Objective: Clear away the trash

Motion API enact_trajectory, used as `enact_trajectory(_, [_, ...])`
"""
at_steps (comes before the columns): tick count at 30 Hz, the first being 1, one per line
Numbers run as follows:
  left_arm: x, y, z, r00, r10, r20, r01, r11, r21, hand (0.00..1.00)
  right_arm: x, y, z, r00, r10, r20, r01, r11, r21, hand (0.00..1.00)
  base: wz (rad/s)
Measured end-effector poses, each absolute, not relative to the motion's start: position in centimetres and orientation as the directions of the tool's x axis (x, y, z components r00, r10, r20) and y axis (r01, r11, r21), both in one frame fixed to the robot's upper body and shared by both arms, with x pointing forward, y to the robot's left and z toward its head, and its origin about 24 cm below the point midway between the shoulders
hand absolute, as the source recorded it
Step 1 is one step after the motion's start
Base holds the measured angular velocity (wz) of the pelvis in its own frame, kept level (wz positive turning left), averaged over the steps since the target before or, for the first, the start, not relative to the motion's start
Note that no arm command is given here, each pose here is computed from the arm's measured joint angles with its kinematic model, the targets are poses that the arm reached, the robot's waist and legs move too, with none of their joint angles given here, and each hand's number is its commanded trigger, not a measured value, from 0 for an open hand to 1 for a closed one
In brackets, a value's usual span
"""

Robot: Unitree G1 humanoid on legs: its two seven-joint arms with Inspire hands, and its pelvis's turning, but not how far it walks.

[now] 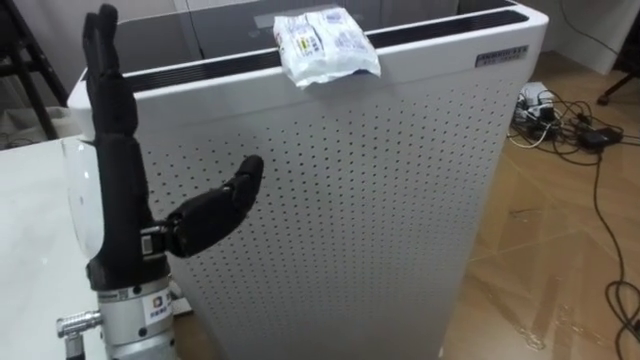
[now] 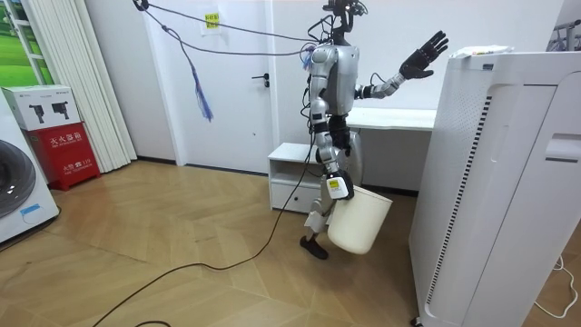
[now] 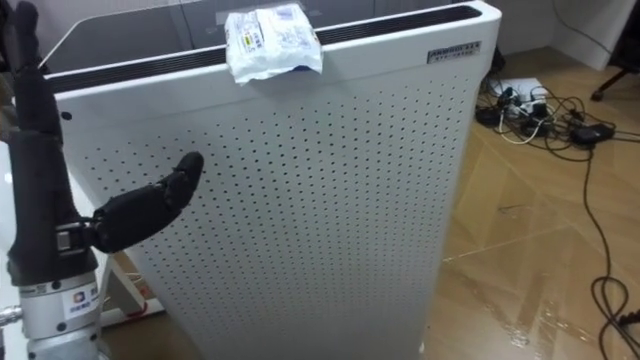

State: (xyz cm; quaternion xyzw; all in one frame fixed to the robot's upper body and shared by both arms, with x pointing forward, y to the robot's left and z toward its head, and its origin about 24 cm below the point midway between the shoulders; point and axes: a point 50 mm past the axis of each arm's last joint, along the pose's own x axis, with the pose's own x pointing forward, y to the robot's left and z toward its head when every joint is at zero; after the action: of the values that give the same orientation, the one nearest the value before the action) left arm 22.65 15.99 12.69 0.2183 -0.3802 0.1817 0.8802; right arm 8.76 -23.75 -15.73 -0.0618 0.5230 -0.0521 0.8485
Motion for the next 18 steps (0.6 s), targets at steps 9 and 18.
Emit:
enact_trajectory(9, [22.3,15.6,14.0,0.597,0.136,0.79,-0.488,0.844,0.223,0.0,8.9,-24.0,-15.7,0.447,-0.153,-0.882,0.025,0.987,-0.158,1.0,-0.03])
enact_trajectory(18, [22.6,14.0,15.2,0.541,0.039,0.84,-0.477,0.837,0.268,0.0,9.0,-24.5,-15.5,0.449,-0.152,-0.881,0.008,0.986,-0.166,1.0,-0.06])
